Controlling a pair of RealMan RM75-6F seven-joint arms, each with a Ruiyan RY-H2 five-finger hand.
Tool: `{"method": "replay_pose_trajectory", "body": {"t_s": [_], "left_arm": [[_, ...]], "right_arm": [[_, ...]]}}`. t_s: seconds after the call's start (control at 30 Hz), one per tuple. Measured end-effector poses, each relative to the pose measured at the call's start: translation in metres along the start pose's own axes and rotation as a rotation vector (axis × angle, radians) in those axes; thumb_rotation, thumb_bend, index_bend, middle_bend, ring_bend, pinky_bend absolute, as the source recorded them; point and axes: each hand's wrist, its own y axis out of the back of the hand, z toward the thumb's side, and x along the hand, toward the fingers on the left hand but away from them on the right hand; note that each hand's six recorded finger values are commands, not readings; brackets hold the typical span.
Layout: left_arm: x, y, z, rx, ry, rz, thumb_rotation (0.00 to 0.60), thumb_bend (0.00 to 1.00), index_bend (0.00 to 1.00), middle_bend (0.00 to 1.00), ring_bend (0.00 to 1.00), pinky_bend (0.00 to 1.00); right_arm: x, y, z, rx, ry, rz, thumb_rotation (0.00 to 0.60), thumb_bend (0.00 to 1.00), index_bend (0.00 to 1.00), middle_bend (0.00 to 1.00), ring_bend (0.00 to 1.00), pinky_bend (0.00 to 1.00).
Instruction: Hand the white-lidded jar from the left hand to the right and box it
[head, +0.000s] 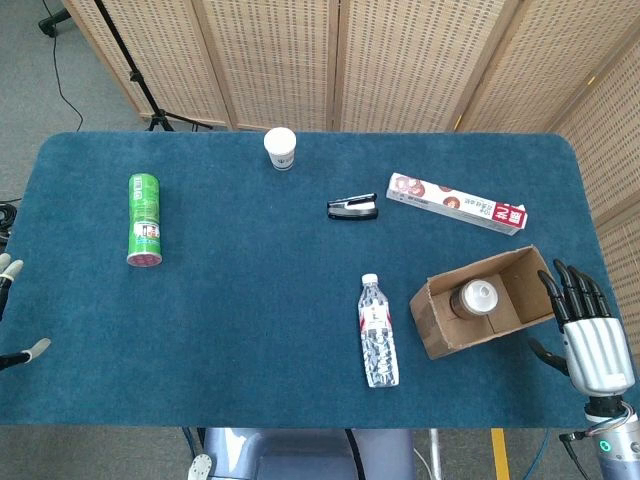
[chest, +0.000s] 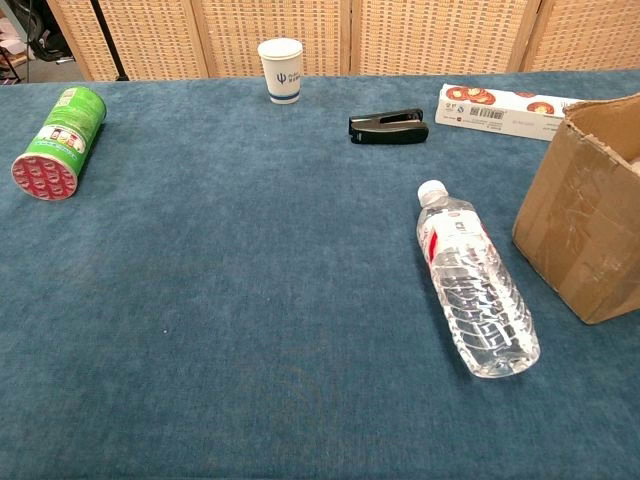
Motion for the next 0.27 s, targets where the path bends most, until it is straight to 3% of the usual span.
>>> {"method": "replay_pose_trajectory", "body": {"t_s": [0.27], "left_arm": [[0.0007,-0.0013,0.0029,0.003,-0.033,0.008,0.600,0.00,0.00,0.00,0.00,0.00]], "right_arm": [[0.0099,-0.0061,-0.0130,-0.026,-0.036,0.002,0.600,0.00,0.00,0.00,0.00,0.09]]}}
